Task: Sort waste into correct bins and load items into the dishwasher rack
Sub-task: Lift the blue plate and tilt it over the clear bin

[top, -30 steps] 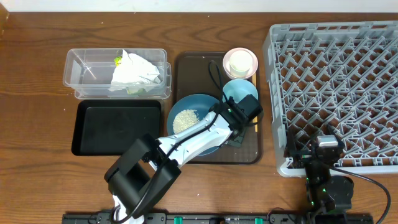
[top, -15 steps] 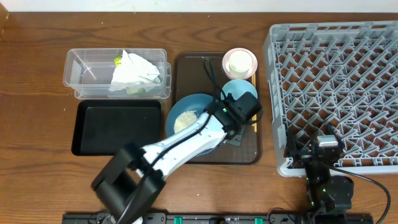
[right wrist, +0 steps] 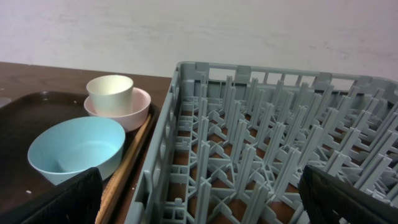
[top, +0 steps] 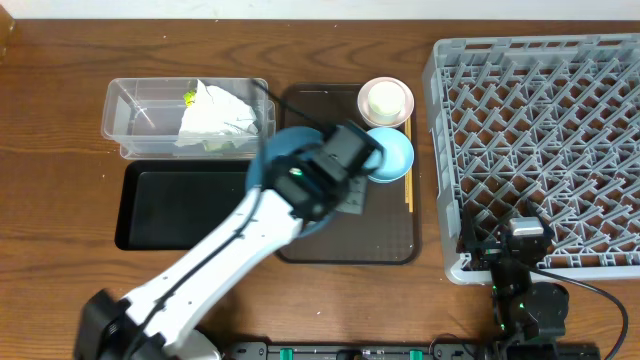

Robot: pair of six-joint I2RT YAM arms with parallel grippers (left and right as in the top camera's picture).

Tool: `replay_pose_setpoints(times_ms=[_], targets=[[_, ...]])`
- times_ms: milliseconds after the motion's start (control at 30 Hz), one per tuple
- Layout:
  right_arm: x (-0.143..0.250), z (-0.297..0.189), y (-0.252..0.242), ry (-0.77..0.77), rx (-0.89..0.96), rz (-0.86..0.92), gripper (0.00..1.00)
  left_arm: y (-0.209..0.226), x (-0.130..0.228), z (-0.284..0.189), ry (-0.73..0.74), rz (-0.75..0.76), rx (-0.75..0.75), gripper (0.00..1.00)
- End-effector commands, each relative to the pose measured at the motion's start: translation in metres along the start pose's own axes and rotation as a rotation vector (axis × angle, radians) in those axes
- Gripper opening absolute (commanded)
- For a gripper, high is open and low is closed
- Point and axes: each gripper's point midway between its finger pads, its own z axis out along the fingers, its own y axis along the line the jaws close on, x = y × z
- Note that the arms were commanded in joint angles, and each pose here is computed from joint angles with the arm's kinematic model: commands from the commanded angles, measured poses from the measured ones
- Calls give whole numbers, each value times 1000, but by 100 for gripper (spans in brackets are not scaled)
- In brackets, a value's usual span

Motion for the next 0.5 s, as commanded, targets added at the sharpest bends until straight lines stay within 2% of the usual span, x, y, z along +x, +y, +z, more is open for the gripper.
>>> replay_pose_setpoints(times_ms=[0, 133, 467], targets=[[2, 0, -2, 5, 7, -10, 99, 27, -13, -22, -48, -76, -21, 6], [2, 0, -2, 5, 7, -10, 99, 54, -18, -36, -41, -141, 6, 6], [2, 0, -2, 5, 7, -10, 99, 90, -31, -53, 10, -261, 266, 6]])
